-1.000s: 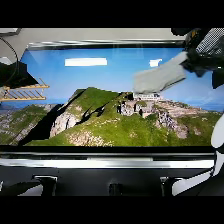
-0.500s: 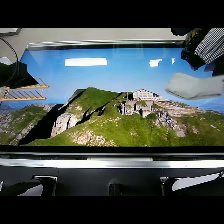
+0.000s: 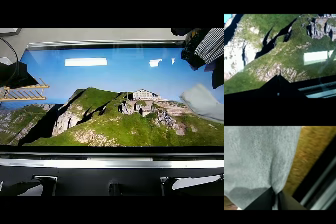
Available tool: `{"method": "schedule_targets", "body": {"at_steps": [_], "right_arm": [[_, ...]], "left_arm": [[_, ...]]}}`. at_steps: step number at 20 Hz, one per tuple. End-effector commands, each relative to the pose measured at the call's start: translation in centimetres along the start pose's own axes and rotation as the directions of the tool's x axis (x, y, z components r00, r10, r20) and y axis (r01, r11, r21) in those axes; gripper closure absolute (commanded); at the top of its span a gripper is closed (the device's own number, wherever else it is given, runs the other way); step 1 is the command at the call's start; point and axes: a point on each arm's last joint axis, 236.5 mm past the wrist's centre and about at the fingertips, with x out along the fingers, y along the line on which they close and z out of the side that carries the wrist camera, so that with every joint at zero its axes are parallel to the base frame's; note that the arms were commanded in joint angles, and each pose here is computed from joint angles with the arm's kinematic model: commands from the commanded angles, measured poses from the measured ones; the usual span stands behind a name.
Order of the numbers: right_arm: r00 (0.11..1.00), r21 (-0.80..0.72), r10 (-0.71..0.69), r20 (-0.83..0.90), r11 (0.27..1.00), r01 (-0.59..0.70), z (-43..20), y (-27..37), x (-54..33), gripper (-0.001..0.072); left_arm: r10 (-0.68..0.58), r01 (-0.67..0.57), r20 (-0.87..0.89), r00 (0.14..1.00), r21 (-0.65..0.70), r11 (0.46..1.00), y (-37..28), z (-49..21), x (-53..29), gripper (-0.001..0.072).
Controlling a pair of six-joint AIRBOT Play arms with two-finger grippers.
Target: Fold the clothes and pants, and hang the long-sleeved shirts on hangers.
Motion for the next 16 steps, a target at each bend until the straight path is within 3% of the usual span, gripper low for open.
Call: {"method": "schedule_targets", "body": {"at_steps": [1,16], "right_arm": [[0.98,-0.015,-0.177,-0.094,0.984,0.176,-3.1,-4.3,1.5,0.0683],[0.901,-0.098,-0.344,-0.263,0.939,0.329,-13.5,-9.9,7.4,0.0682]], "left_arm": [[0.0,0.0,0.0,1.0,0.0,1.0,0.0,0.0,0.0,0.0689],[0.0,0.0,0.0,1.0,-0.001,1.0,0.0,0.0,0.0,0.0689]]}}
